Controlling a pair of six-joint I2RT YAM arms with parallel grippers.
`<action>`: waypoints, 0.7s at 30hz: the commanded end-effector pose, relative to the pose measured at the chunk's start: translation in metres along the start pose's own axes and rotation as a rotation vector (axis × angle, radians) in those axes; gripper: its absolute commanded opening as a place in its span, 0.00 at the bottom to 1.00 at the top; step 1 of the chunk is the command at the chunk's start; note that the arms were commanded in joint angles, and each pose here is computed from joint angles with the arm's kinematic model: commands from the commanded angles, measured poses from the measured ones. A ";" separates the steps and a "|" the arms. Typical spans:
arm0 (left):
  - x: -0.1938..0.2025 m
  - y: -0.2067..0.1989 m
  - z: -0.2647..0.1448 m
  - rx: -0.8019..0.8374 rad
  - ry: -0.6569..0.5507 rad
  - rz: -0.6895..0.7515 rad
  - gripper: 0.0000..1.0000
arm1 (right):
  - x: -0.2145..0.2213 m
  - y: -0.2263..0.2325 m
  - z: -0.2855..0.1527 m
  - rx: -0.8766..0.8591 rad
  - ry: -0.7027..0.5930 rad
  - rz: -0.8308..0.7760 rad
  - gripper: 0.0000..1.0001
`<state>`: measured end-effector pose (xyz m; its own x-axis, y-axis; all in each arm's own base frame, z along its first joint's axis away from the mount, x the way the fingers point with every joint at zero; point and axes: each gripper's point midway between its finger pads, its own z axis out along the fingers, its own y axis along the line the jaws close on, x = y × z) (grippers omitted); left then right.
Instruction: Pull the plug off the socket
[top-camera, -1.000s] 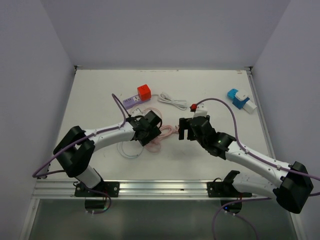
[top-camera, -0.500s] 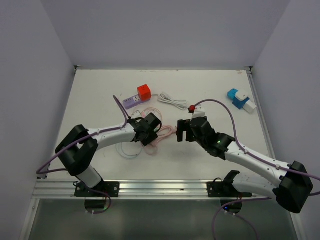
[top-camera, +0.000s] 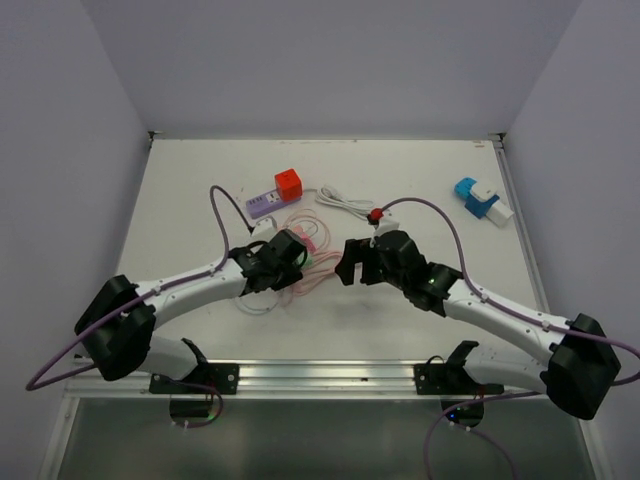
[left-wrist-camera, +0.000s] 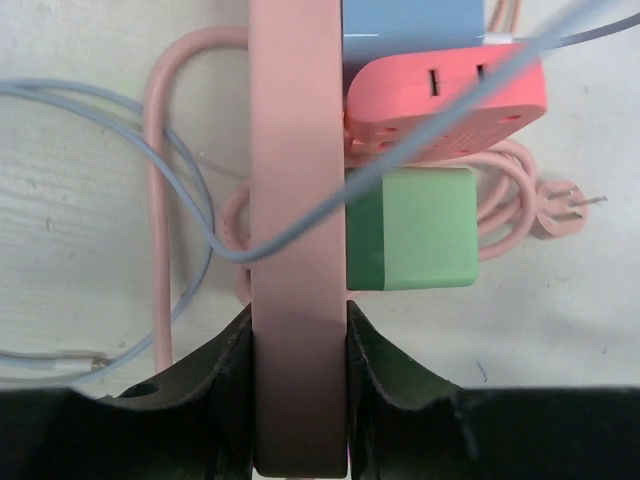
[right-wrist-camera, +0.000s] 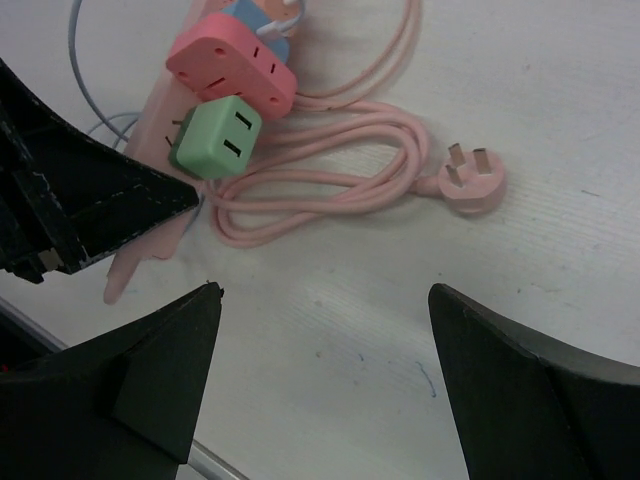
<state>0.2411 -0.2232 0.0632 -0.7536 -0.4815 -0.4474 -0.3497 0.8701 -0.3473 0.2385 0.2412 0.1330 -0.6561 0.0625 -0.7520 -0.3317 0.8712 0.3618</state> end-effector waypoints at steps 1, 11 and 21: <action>-0.040 -0.026 -0.025 0.172 -0.173 0.117 0.00 | -0.024 0.043 0.001 -0.168 -0.018 0.113 0.88; -0.052 -0.032 -0.043 0.317 -0.255 0.274 0.00 | -0.037 0.073 0.033 -0.217 0.055 0.440 0.83; -0.045 -0.037 -0.038 0.369 -0.246 0.315 0.00 | -0.013 0.078 0.070 -0.212 0.139 0.685 0.75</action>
<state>0.2447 -0.2131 0.0933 -0.7173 -0.2004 -0.6673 0.0550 0.9384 -0.3411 0.2583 0.3283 0.1086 -0.8601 0.4035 -0.3123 0.0338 0.6558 0.7542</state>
